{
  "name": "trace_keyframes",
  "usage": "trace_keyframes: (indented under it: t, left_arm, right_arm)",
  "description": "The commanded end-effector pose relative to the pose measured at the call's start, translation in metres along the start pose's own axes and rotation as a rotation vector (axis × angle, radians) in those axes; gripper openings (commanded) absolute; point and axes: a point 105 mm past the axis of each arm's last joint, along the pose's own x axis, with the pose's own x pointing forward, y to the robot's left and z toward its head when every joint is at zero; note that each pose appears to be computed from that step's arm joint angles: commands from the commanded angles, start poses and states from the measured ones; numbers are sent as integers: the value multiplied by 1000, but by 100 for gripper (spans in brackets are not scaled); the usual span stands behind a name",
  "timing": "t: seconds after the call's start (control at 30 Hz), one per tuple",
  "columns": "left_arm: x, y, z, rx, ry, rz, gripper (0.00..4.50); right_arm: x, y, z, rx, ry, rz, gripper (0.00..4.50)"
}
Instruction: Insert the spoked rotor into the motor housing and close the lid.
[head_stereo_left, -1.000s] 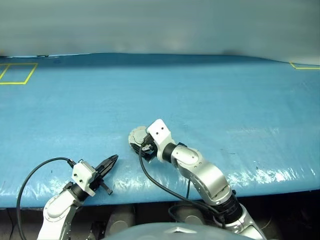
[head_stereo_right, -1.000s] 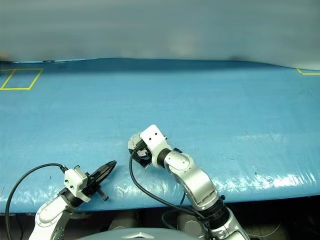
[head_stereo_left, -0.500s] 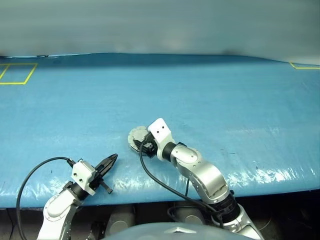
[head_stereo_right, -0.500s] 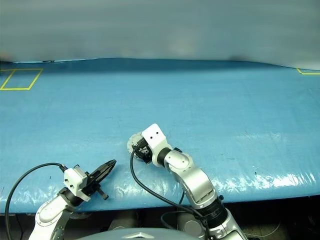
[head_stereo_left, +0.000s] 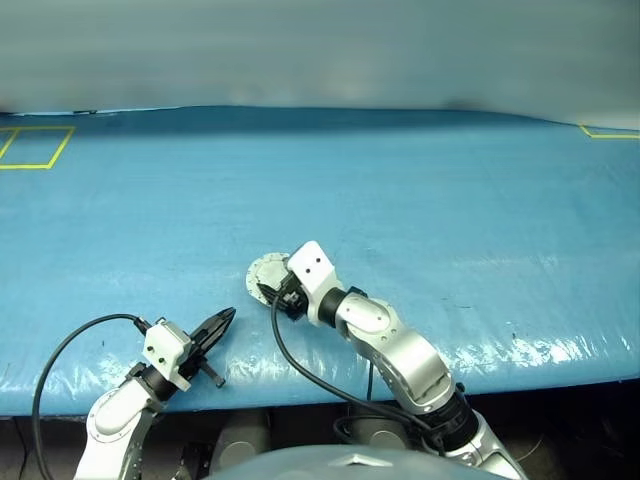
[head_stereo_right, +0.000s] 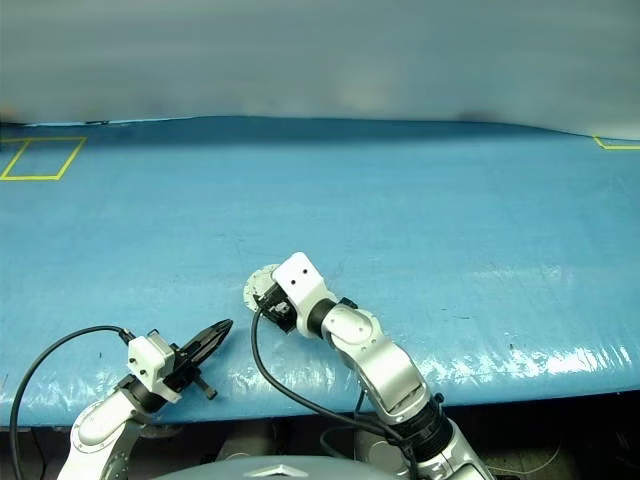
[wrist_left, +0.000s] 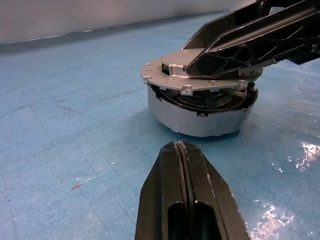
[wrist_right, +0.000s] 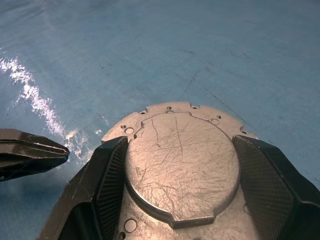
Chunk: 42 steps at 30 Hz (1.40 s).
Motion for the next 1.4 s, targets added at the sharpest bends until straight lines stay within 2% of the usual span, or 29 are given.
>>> trace_keyframes:
  t: [0.03, 0.67, 1.0, 1.4]
  left_arm:
    - [2, -1, 12, 40, -37, -9, 0]
    - [3, 0, 11, 42, -36, -13, 0]
    - [3, -2, 11, 39, -37, -17, 0]
    - [3, -2, 12, 40, -38, -12, 0]
  right_arm:
    - [0, 3, 7, 10, -30, 50, 301]
    - [7, -15, -21, -74, 96, 202, 301]
    - [0, -29, 6, -64, 45, 222, 301]
    - [2, -31, -5, -113, 86, 277, 301]
